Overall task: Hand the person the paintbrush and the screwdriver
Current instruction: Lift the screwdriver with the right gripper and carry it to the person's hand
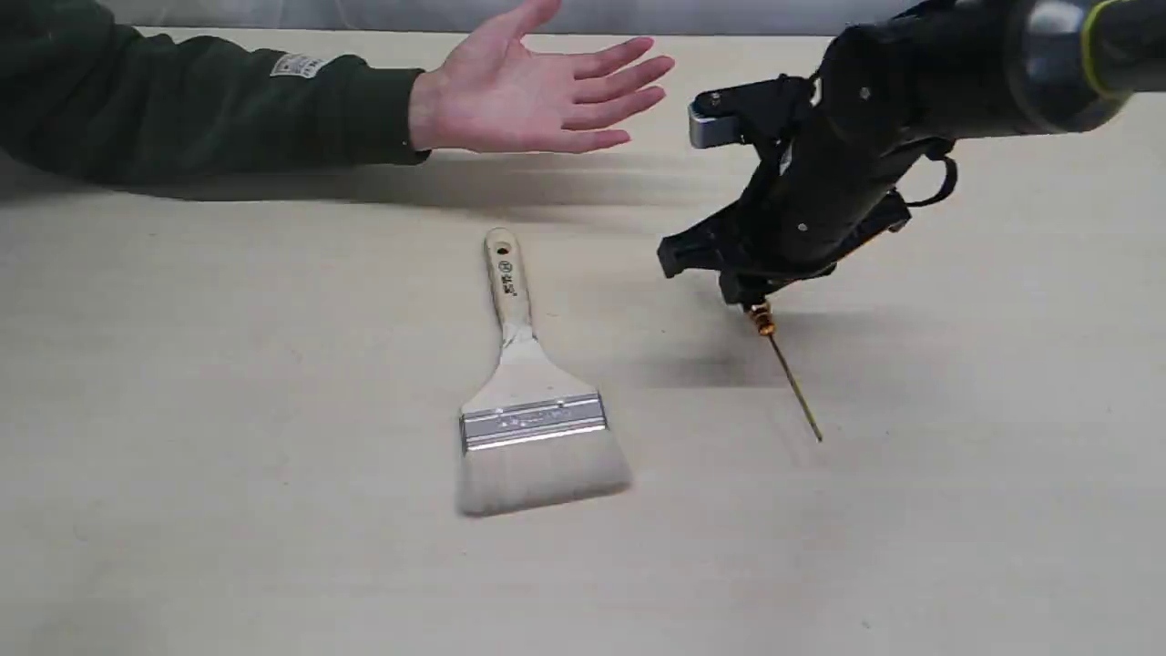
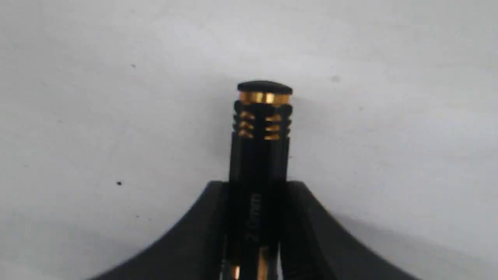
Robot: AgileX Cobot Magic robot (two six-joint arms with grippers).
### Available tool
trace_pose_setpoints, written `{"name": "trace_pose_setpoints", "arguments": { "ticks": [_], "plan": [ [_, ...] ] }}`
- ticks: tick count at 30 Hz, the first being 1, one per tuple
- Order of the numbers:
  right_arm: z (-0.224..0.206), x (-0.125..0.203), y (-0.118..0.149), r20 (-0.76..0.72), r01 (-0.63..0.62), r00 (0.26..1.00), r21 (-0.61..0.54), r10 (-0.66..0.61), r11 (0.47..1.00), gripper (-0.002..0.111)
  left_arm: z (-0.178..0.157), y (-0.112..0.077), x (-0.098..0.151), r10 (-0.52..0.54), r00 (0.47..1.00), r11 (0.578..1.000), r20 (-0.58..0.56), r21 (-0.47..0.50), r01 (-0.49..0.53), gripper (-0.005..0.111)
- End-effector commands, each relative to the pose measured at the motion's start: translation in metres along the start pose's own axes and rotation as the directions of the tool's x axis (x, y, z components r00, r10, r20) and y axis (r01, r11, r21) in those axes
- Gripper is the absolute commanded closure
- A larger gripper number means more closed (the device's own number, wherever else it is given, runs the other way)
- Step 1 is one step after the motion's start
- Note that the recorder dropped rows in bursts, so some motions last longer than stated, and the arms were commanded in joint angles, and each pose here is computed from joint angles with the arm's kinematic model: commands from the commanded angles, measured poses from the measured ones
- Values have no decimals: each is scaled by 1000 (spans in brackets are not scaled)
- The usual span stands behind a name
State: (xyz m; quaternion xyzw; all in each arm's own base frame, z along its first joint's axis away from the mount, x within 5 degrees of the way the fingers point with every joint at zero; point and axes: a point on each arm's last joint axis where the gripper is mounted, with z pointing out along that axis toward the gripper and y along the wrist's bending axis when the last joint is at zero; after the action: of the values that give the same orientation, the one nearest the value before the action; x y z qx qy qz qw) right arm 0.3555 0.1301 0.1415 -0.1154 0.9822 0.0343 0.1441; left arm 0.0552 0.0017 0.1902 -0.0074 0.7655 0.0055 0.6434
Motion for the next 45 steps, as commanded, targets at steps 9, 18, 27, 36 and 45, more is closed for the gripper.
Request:
{"name": "trace_pose_setpoints", "arguments": {
  "ticks": [9,18,27,36,45],
  "plan": [
    [-105,-1,34,410,131,907,-58,-96,990,104,0,-1,0,-5,1000,1000,8,8,5,107],
    [-126,-37,58,528,183,841,-76,-116,980,104,0,-1,0,-5,1000,1000,8,8,5,107],
    [-95,-91,68,485,203,859,-23,-167,979,104,0,-1,0,-5,1000,1000,8,8,5,107],
    [-58,-135,78,464,185,870,9,-168,983,104,0,0,0,-3,1000,1000,11,8,3,107],
    [-32,-161,74,414,125,898,78,-146,989,104,0,0,0,-3,1000,1000,11,8,3,107]
  ]
}}
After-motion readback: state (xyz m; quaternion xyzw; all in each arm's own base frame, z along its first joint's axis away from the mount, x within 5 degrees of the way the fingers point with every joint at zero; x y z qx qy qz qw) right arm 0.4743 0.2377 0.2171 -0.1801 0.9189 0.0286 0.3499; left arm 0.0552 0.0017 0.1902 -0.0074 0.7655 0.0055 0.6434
